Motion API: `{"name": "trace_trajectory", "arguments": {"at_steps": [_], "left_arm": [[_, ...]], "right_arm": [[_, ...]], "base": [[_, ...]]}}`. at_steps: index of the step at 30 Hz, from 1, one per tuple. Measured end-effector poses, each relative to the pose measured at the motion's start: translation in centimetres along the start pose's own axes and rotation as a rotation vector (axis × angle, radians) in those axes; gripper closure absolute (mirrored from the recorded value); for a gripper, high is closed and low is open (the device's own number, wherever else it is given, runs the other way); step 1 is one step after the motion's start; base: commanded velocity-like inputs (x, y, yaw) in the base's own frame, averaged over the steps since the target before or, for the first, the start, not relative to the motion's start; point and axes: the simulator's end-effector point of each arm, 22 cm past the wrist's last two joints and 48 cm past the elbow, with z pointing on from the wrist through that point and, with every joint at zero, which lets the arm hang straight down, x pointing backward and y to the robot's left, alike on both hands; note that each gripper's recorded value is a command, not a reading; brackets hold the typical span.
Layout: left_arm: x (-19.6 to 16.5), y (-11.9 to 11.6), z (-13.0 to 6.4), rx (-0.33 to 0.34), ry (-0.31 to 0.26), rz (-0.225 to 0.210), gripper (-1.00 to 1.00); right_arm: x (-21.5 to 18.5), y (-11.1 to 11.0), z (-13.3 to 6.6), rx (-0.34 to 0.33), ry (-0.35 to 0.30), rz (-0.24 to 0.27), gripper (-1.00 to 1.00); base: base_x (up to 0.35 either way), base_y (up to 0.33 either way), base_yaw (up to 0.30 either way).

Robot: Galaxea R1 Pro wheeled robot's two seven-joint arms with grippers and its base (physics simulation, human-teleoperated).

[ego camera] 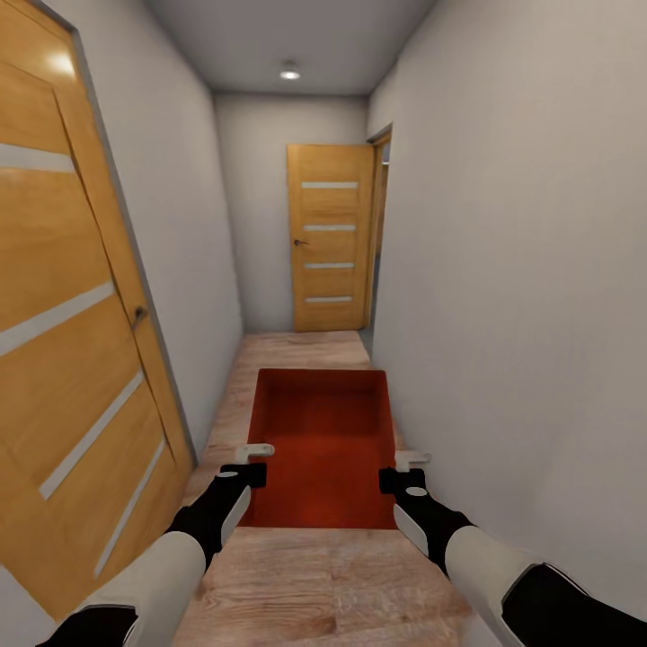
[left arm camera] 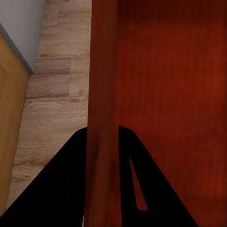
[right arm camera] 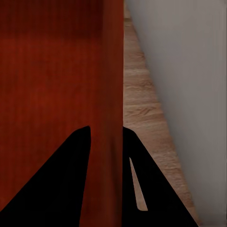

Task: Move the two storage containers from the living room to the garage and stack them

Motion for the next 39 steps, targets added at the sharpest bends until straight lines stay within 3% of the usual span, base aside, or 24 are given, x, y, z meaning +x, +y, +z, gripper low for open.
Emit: {"name": "trace_trajectory", "arguments": {"at_steps": [39], "left_arm": [[0.13, 0.0, 0.02, 0.0, 0.002, -0.002, 1.0]], "right_arm": [[0.04, 0.0, 0.0, 0.0, 0.002, -0.002, 1.0]], "base": [[0.32, 0.072, 0.0]]}}
